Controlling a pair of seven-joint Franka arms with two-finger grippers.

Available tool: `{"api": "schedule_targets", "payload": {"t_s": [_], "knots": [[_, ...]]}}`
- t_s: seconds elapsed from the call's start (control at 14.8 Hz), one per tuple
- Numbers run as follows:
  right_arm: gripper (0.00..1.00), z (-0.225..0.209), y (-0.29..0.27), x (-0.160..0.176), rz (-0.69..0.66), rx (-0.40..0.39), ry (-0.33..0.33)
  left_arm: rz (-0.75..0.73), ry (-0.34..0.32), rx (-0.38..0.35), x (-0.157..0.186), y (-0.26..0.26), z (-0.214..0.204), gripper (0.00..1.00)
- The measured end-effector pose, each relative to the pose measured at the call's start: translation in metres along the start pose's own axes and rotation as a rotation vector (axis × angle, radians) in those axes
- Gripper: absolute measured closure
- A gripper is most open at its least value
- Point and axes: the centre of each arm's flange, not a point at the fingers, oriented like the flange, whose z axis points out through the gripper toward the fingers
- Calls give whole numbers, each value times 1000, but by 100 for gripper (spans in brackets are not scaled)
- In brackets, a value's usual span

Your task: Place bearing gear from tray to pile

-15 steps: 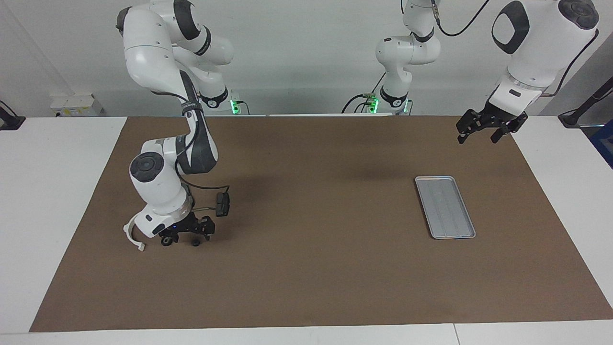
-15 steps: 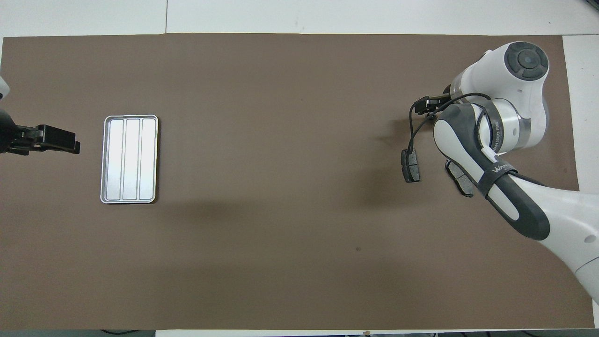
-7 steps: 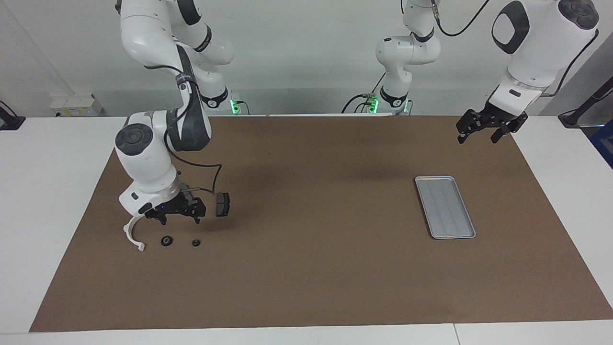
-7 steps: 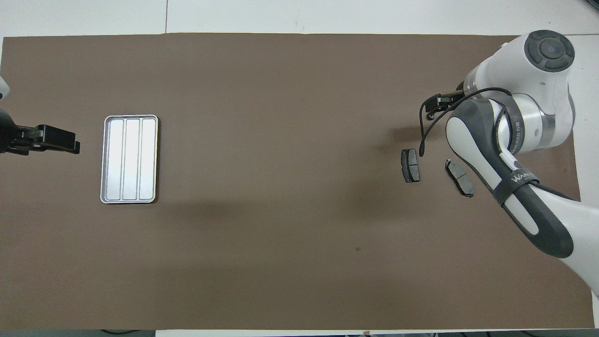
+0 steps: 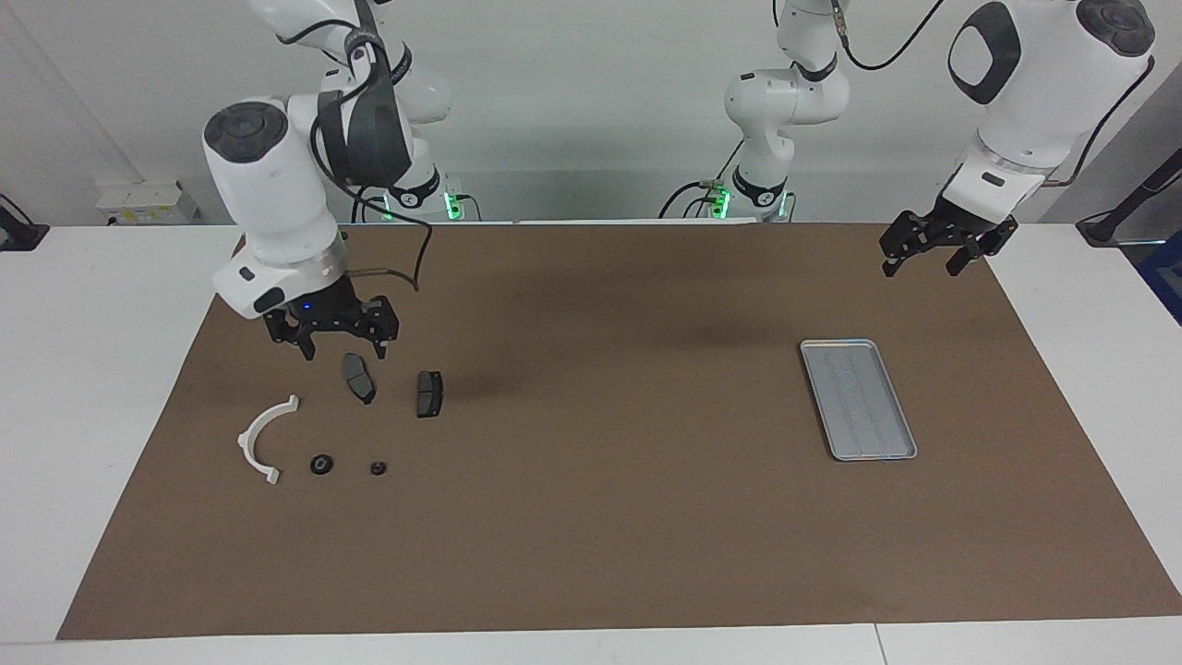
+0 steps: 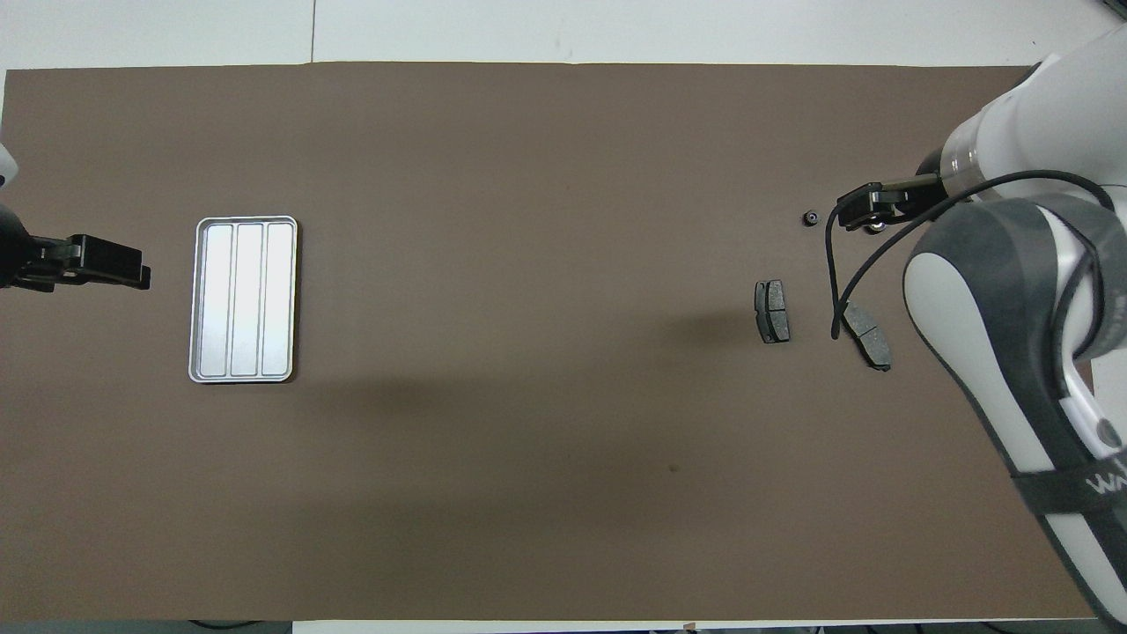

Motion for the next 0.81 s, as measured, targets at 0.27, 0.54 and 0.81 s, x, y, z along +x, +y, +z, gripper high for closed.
{"api": "schedule_targets", "payload": {"t_s": [0.27, 0.54, 0.81], "knots": [[0, -71, -5, -40, -4, 16, 28, 0, 0, 0, 0, 0, 0, 0], [0, -97, -6, -57, -27, 30, 51, 0, 0, 0, 0, 0, 0, 0], [0, -89, 35, -54, -83, 73, 37, 0, 0, 0, 0, 0, 0, 0]]}}
